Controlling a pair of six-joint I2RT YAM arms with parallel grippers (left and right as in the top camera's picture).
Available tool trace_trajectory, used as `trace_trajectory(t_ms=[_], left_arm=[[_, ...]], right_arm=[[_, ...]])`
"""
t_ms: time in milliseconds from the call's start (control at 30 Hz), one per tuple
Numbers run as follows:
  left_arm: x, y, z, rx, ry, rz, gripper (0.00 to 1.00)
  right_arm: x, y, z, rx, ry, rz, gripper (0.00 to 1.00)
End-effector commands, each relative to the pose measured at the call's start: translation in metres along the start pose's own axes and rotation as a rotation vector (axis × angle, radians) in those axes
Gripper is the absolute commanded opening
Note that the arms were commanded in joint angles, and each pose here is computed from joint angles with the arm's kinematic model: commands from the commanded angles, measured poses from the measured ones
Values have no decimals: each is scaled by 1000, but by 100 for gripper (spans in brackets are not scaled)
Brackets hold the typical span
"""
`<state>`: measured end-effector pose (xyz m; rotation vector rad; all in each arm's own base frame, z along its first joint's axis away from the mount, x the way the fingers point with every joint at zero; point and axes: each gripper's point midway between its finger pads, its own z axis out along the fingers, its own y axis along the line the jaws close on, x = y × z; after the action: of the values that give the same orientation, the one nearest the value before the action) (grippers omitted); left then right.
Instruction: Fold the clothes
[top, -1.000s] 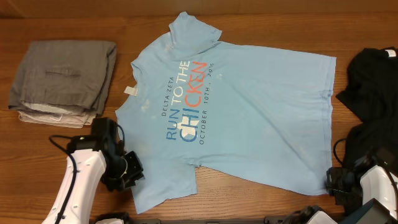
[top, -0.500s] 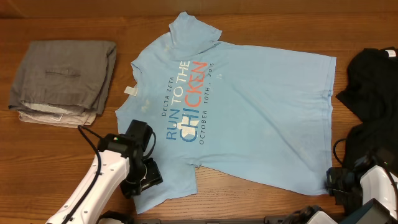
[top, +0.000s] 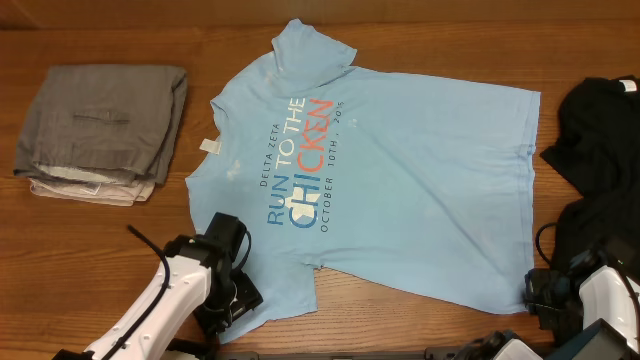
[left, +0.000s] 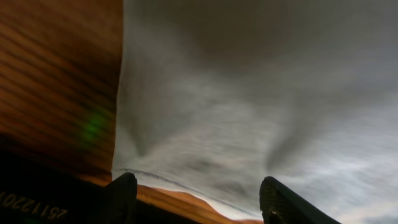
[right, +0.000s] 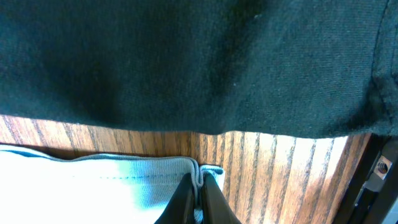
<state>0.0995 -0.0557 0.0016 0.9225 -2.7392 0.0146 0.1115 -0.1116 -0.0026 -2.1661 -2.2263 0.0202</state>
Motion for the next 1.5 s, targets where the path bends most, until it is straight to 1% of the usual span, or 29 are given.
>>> trace_trajectory(t_ms=[0, 167, 200, 233, 267, 333, 367, 400, 433, 567, 700, 800, 900, 967, 1167, 1333, 1467], left_arm=[[5, 2, 11, 9, 21, -38, 66], [12, 6, 21, 15, 49, -47, 65], [12, 6, 21, 15, 50, -47, 62], [12, 6, 21, 15, 49, -47, 56], [11, 5, 21, 17, 46, -46, 47], [11, 5, 21, 19, 47, -46, 24], [12, 5, 21, 20, 49, -45, 15], [12, 5, 21, 19, 51, -46, 8], [12, 5, 21, 18, 51, -44, 4], [11, 4, 20, 23, 48, 52, 4], [13, 4, 10, 11, 59, 140, 4], [7, -5, -9, 17, 39, 215, 4], [-5, -11, -35, -4, -20, 252, 4], [-15, -13, -54, -31, -74, 264, 4], [-31, -32, -103, 6, -182, 283, 4], [-42, -36, -135, 1, -271, 285, 4], [-51, -48, -163, 42, -344, 302, 4]], right_arm=[[5, 4, 7, -26, 26, -23, 4], [5, 4, 7, -27, 26, -22, 4], [5, 5, 7, -29, 25, -23, 4], [4, 5, 7, -29, 25, -22, 4], [5, 5, 7, -29, 25, -23, 4], [5, 5, 7, -29, 25, -22, 4], [5, 5, 7, -29, 25, -22, 4], [5, 5, 7, -30, 25, -23, 4], [5, 6, 7, -34, 28, -23, 4], [10, 20, 4, -112, 66, -74, 4], [3, 31, -6, -147, 51, -93, 4], [-6, 40, -26, -157, 40, -94, 4], [-11, 45, -45, -158, 38, -95, 4], [-12, 49, -56, -159, 37, -118, 4], [-2, 56, -70, -143, 48, -188, 4], [5, 62, -80, -140, 50, -235, 4], [5, 71, -97, -157, 34, -265, 4]])
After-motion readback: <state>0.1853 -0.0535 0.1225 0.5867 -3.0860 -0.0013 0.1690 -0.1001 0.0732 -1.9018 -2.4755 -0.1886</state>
